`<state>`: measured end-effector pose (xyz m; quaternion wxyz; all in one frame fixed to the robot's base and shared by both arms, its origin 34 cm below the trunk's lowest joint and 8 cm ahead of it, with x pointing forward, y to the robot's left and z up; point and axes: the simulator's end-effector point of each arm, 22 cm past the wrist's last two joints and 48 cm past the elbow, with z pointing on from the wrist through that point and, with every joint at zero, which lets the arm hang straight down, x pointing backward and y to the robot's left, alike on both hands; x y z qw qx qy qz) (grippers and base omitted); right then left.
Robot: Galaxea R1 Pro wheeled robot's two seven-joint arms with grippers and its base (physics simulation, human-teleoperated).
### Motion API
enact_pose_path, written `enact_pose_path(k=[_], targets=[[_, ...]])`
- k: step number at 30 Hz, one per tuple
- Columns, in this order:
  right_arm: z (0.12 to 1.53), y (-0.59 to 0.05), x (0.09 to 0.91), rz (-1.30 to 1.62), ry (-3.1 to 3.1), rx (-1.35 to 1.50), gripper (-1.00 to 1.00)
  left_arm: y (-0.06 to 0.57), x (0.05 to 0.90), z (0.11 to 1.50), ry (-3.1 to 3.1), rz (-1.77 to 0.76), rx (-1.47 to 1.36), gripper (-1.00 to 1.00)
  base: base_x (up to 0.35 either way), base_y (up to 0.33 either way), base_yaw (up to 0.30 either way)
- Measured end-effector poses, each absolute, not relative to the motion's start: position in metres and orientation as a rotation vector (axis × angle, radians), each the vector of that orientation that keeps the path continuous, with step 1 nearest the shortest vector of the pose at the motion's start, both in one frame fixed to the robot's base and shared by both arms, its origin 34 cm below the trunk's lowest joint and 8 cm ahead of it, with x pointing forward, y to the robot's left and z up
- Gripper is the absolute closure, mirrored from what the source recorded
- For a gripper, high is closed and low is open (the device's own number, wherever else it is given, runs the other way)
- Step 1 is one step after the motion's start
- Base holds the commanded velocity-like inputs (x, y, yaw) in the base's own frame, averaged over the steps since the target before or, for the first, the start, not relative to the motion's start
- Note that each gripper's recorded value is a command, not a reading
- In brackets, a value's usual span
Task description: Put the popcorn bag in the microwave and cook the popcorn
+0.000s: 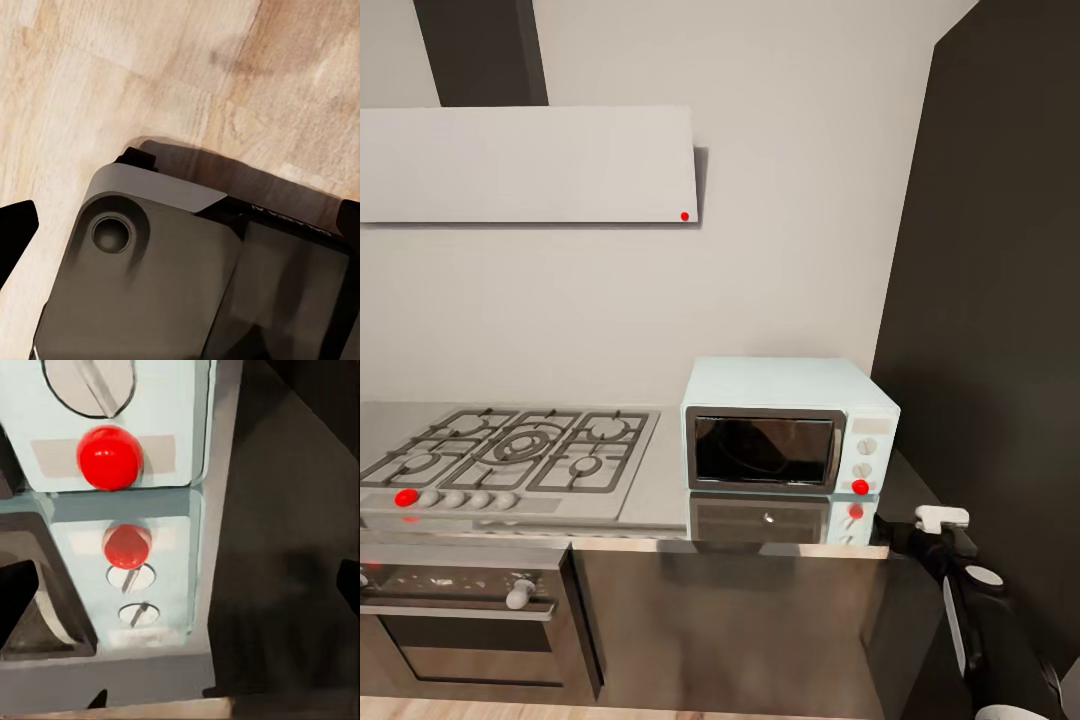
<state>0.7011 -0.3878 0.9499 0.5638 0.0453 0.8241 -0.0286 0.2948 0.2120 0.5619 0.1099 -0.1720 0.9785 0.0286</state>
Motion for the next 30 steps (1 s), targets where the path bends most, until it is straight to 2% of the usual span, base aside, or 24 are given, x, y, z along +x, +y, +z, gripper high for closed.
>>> enact_pose_path(k=[7, 24, 30], targets=[[0.975, -0.364, 0.713, -0.071, 1.895, 0.025, -1.00, 0.211, 0.295, 0.562, 2.876, 0.082, -0.503, -1.00, 0.000, 0.000, 0.000], [0.974, -0.378, 0.713, -0.135, 1.880, 0.089, -1.00, 0.210, 0.295, 0.562, 2.876, 0.079, -0.501, -1.00, 0.000, 0.000, 0.000], [0.977, -0.362, 0.716, -0.095, 1.855, 0.101, -1.00, 0.211, 0.295, 0.562, 2.876, 0.082, -0.501, -1.00, 0.223, 0.000, 0.000]])
